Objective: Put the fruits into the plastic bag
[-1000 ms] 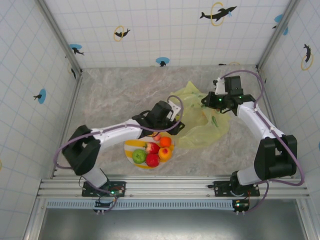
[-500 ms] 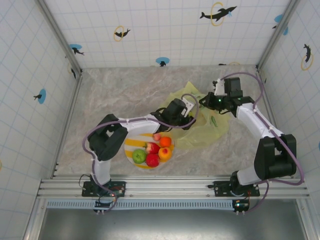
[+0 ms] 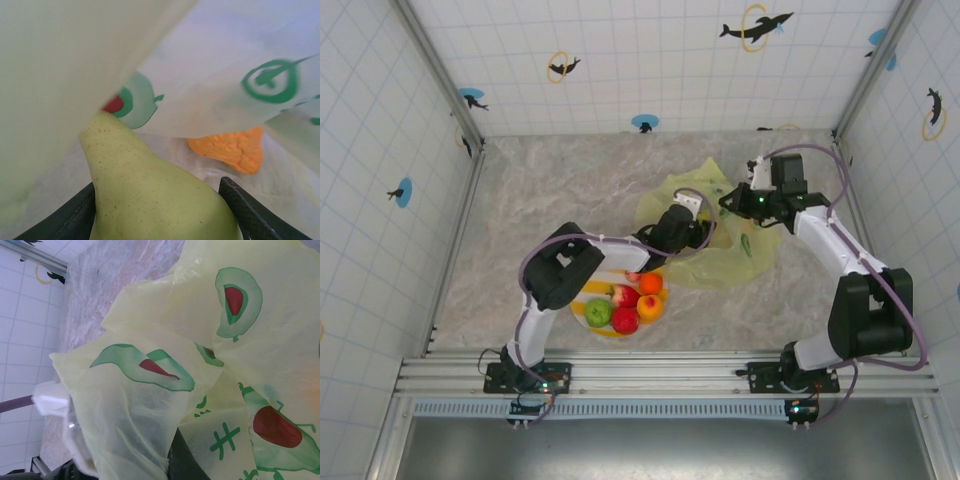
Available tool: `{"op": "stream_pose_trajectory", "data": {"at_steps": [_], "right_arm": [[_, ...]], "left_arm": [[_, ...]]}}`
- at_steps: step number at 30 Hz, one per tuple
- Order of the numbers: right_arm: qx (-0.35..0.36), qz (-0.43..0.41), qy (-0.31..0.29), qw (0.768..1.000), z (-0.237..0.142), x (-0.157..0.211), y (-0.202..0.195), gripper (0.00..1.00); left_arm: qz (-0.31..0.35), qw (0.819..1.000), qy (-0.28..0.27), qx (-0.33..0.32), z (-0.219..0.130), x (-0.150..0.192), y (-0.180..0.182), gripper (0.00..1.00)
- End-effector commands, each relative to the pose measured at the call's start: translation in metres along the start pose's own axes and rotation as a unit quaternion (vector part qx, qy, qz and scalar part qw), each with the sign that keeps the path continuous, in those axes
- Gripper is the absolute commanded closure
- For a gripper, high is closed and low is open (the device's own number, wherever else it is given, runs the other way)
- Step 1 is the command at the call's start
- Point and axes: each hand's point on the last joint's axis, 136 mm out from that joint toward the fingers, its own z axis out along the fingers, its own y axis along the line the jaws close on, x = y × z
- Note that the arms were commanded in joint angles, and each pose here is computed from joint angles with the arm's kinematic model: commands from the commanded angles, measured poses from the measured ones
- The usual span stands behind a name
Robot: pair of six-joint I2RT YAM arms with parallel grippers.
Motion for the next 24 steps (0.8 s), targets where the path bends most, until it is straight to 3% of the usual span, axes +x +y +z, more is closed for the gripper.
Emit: {"op": "stream_pose_trajectory", "data": {"at_steps": [1, 9, 24], "right_arm": [[-0.009, 0.004, 0.0, 1.0, 0.004, -0.001, -0.004, 0.95], [-0.006, 0.011, 0.003, 1.0, 0.004, 0.0, -0.013, 0.95], [0.012, -0.001, -0.001, 1.0, -0.001, -0.003, -0.03, 0.95]], "left_arm": [[-0.024, 0.998, -0.05, 0.009, 0.008, -0.024, -0.004, 0.38], [-0.011, 0.999, -0.04, 0.03, 0.003, -0.028, -0.012, 0.22], [0.001, 0.996, 0.022, 0.09, -0.074, -0.035, -0.025, 0.22]]}}
